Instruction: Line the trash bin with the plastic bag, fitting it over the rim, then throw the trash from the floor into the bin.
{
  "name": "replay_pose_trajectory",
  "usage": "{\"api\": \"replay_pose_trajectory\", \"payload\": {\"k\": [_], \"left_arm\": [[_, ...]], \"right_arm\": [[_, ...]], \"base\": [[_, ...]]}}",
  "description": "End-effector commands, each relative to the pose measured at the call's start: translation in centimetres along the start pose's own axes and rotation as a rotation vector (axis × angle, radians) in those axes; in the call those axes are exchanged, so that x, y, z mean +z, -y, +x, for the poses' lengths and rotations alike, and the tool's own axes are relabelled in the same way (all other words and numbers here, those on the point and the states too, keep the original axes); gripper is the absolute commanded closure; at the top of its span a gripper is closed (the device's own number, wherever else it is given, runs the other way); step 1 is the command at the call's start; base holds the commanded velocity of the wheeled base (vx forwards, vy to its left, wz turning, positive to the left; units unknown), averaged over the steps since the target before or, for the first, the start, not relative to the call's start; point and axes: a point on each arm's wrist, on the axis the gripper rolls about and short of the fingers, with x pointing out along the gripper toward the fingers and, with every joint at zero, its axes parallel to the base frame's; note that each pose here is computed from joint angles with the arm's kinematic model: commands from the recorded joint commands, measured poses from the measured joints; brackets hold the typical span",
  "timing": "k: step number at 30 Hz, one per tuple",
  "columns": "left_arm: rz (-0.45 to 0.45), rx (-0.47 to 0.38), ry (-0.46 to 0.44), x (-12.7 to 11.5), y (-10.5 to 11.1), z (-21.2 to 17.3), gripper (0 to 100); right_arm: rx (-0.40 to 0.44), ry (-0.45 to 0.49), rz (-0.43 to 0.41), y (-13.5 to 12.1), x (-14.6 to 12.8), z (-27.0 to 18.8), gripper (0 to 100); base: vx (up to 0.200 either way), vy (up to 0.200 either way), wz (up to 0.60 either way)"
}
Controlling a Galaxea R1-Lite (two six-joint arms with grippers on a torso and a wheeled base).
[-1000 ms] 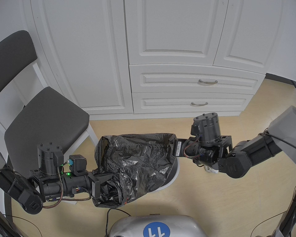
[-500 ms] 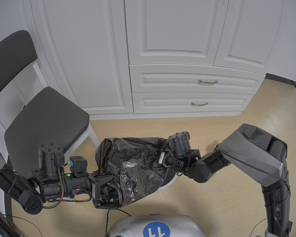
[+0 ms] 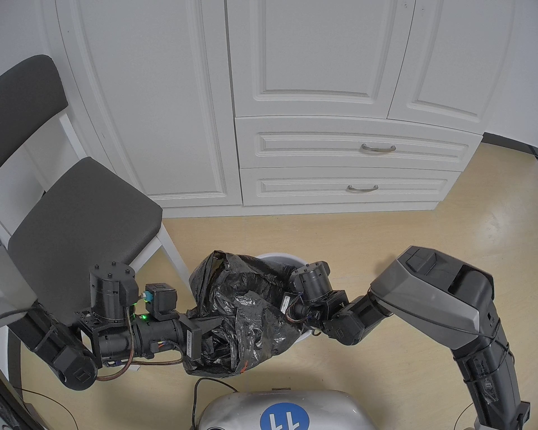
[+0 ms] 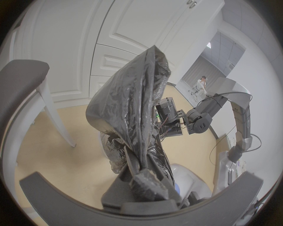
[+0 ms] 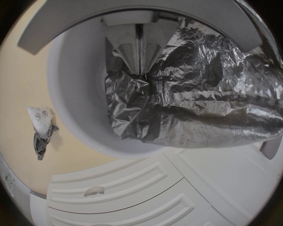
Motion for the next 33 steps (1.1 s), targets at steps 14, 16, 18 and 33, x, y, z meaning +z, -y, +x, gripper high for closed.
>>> {"api": "replay_pose_trajectory", "payload": {"k": [14,16,18,33], "left_arm": [[-0.198,-0.058,0.019,1.1,1.4,3.5,100],[-0.219,-0.054,0.024,1.4,1.6,4.3,100],[-0.262,-0.038,0.057,2.5,2.1,5.6,100],[-0.417,0.078,0.081,3.4,4.6,13.3,100]], "right_arm": [[-0.051,0.105,0.02,0.5,11.1,-9.0,100],[-0.044,0.13,0.03,0.5,12.0,-10.1,100],[-0.036,0.16,0.037,0.6,13.2,-11.5,100],[-0.005,0.234,0.024,0.2,15.2,-15.9,100]], "base": [[0.0,0.0,0.0],[0.0,0.0,0.0],[0.0,0.0,0.0],[0.0,0.0,0.0]]}}
